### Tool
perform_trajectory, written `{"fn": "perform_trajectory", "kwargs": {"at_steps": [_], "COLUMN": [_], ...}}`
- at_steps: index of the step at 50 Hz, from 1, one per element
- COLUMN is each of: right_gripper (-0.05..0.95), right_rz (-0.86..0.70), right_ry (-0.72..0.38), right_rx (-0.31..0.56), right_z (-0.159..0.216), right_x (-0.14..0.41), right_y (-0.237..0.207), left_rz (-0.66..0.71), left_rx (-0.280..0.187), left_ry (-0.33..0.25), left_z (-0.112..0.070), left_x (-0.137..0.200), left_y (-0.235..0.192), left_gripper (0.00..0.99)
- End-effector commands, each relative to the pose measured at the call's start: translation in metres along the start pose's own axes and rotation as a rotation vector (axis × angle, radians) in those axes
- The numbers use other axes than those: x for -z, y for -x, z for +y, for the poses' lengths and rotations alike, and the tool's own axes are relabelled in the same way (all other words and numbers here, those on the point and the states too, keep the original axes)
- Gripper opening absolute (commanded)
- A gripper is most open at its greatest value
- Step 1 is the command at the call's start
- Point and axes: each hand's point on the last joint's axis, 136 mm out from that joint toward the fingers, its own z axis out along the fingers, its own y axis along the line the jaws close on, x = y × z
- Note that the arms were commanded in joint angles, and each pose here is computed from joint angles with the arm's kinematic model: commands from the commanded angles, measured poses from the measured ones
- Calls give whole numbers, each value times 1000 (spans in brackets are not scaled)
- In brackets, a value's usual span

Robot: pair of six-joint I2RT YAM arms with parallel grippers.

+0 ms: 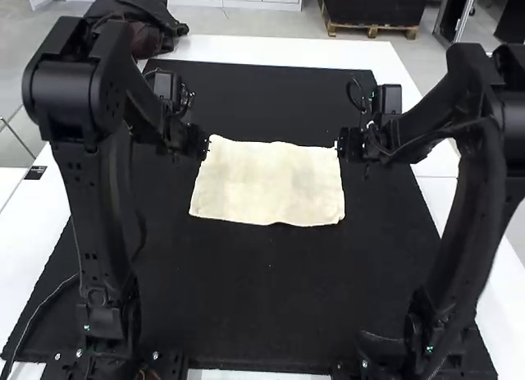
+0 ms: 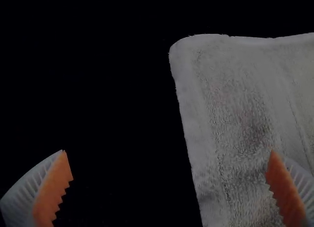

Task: Fold the towel.

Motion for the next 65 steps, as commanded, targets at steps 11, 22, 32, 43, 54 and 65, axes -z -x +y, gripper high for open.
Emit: {"fn": "perform_trajectory", "kwargs": {"at_steps": [11,22,32,43,54,65], "right_gripper": [910,910,910,910,910,910], "right_rz": [-25,-17,0,7,15,18], "right_ry": [8,14,17,21,25,30], "right_rx": [20,50,64,89,93,96], "right_z": [4,8,10,12,14,17], "right_x": [-27,-45,-58,-69,-77,-84], "right_y": [14,14,8,4,-2,-6], "left_rz": [-25,-18,-4,-7,13,13], "left_rx": [-3,-13,-1,0,3,12], "left_ry": [-29,-54,-59,-56,-58,-53], "left_z": [-6,-19,-22,-20,-20,-17], "left_x": [-23,-37,-50,-60,-72,-76], "left_y": [21,21,18,19,11,8], "left_gripper": [923,923,923,923,923,923]}}
